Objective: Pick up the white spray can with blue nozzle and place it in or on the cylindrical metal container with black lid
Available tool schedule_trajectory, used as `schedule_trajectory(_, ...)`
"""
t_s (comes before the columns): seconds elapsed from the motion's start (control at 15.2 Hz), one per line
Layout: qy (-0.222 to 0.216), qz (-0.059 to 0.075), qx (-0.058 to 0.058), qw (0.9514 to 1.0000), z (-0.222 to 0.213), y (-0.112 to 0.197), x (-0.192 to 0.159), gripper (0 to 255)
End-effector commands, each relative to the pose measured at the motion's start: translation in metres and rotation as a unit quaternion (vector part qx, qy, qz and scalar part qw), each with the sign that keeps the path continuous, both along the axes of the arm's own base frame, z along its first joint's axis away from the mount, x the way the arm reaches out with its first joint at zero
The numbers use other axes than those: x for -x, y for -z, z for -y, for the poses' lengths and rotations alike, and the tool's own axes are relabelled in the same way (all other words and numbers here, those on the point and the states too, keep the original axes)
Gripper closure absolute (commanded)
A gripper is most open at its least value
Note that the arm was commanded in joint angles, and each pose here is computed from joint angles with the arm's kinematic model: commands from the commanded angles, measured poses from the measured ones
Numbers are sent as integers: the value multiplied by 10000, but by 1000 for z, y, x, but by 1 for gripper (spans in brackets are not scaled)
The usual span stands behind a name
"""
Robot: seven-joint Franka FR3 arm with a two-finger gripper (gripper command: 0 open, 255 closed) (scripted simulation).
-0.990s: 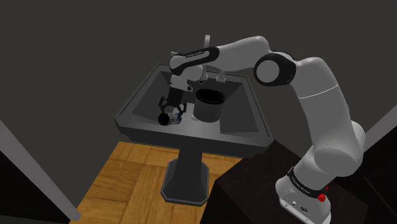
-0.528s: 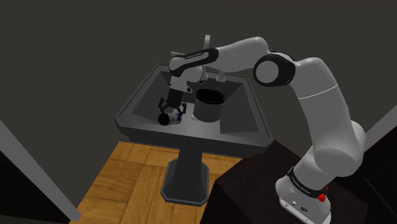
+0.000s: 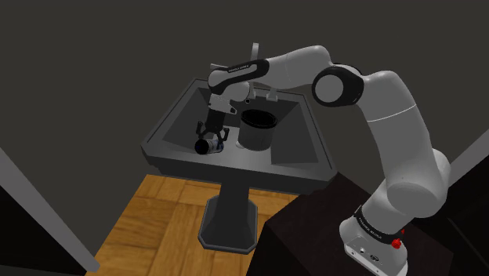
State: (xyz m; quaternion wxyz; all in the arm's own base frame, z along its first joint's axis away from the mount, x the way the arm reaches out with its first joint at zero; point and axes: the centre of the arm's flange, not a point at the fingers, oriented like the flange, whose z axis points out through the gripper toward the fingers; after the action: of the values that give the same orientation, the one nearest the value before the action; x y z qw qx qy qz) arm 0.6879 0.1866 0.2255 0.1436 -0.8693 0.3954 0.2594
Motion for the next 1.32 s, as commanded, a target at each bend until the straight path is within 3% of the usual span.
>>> schedule_trajectory(0.0, 0, 2, 0, 10000, 0, 0, 0, 255)
schedule_trajectory(0.13, 0, 2, 0, 10000, 0, 0, 0, 255)
schedule_trajectory(1.25, 0, 2, 0, 10000, 0, -89, 0, 255)
